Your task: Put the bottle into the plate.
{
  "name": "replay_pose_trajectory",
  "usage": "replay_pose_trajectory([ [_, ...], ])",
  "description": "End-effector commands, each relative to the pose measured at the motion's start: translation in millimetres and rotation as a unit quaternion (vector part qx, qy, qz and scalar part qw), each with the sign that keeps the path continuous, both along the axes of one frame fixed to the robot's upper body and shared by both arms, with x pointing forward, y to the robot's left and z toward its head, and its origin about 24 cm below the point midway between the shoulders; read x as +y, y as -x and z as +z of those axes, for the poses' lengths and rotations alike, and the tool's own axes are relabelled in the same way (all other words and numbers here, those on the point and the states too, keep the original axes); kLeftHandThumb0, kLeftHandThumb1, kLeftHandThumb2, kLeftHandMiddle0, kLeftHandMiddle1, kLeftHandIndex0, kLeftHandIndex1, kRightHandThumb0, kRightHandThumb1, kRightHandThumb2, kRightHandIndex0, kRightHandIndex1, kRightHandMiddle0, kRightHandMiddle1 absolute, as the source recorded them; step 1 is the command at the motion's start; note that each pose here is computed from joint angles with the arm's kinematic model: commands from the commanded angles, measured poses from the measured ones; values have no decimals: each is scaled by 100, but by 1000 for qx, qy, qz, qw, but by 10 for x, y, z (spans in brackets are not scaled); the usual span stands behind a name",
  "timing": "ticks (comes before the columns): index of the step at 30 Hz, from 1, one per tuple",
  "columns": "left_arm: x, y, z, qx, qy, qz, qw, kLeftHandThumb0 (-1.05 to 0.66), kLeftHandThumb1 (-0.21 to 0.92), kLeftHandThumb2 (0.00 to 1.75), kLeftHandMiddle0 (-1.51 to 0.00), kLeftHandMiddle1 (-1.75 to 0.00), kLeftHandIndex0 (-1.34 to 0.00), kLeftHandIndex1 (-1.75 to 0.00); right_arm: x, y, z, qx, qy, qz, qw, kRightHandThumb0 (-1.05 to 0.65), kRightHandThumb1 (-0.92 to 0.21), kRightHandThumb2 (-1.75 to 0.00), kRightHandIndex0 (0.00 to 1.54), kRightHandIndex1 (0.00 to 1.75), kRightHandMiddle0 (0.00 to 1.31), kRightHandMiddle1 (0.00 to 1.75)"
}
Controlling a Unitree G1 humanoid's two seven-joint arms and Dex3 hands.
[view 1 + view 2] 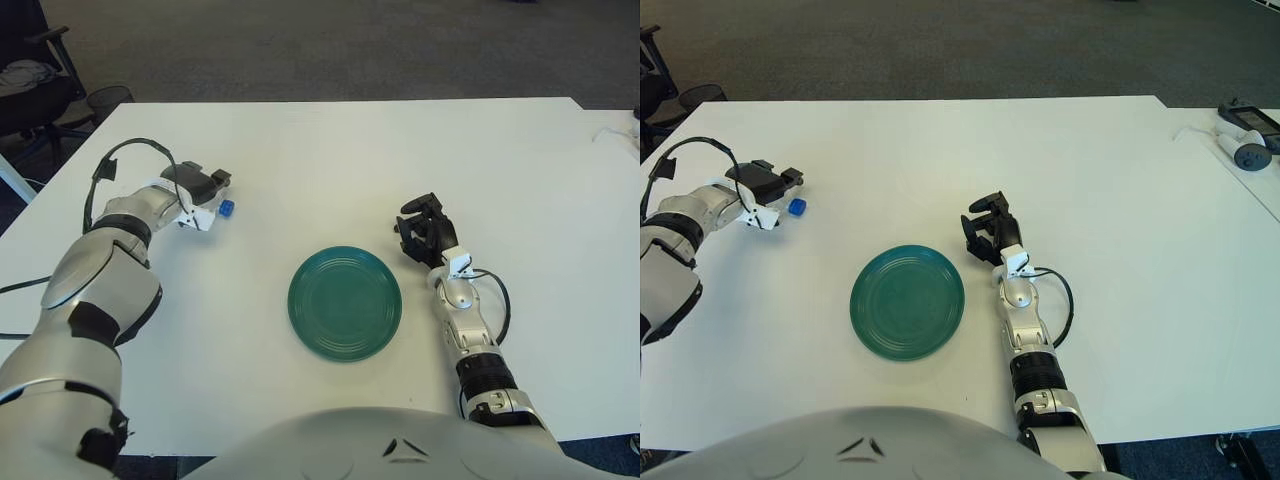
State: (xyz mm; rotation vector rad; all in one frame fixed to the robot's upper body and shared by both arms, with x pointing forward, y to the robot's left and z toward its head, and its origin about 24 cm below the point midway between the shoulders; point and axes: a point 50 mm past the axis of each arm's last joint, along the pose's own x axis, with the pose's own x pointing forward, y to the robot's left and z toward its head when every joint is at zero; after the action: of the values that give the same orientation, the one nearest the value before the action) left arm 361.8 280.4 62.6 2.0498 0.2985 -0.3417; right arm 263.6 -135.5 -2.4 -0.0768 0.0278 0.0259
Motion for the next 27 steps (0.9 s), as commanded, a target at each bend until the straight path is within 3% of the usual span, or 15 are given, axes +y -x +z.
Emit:
replay_pose_trajectory([
  [1,96,83,-90,15,-3,22,1000,-69,55,61,-26,-94,0,-101,-68,233,-355,93,-2,-4,996,-1,-71,-75,42,150,22,175],
  [6,122,98,-101,15,-3,30,999,-66,54,65,-27,-100,0,-112,-76,238,-350,93,-3,-4,996,0,-69,-80,42,153,21,175],
  [20,235,179,-159,11,16,70,997,-57,53,73,-30,-93,0,-120,-84,273,-325,96,-1,2,995,0,-68,-81,43,154,21,175],
  [22,253,206,-188,7,28,78,997,-54,53,75,-31,-91,0,-126,-90,281,-323,99,-1,0,995,0,-69,-79,43,153,20,175],
  [25,271,235,-215,-2,42,85,995,-51,52,80,-33,-91,0,-148,-87,289,-321,100,-2,0,995,0,-70,-78,43,152,20,175],
  [27,278,252,-231,-12,51,87,995,-43,64,77,-35,-92,-21,-160,-80,297,-323,98,-2,3,995,0,-70,-77,43,151,20,175],
])
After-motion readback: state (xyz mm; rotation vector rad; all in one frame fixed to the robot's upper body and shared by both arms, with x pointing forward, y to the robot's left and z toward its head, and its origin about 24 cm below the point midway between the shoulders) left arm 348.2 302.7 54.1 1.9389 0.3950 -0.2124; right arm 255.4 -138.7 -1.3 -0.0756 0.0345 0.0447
